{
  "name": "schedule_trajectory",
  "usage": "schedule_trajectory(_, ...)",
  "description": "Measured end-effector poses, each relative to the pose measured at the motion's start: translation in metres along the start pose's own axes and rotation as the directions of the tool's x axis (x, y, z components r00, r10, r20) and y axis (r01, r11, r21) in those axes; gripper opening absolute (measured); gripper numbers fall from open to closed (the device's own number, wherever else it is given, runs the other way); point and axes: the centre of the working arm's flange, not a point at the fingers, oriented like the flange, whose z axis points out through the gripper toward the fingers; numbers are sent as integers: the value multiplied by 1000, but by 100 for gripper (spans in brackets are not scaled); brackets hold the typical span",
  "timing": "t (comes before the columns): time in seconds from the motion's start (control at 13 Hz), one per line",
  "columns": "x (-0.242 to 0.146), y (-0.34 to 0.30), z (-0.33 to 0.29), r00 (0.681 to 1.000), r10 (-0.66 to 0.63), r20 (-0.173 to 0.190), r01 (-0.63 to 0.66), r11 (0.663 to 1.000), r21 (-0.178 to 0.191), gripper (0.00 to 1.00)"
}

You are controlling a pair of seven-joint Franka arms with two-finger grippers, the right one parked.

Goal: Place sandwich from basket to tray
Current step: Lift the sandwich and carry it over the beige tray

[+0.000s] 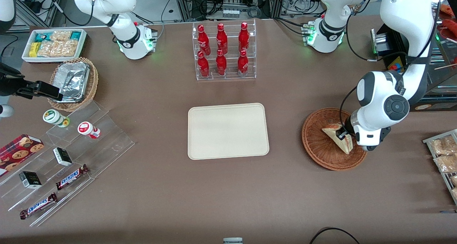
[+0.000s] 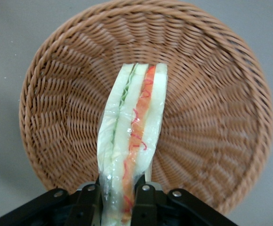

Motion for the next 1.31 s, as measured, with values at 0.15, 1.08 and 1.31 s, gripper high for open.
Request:
schedule_trajectory(0.15,-17,20,-17,993,115,20,-115,993,31,15)
schedule_trajectory(1.08,-154,140,-25,838,545,2,-545,837,43,15)
schedule_trajectory(1.31,-193,186,-16,844,535,18,-535,842,59,15)
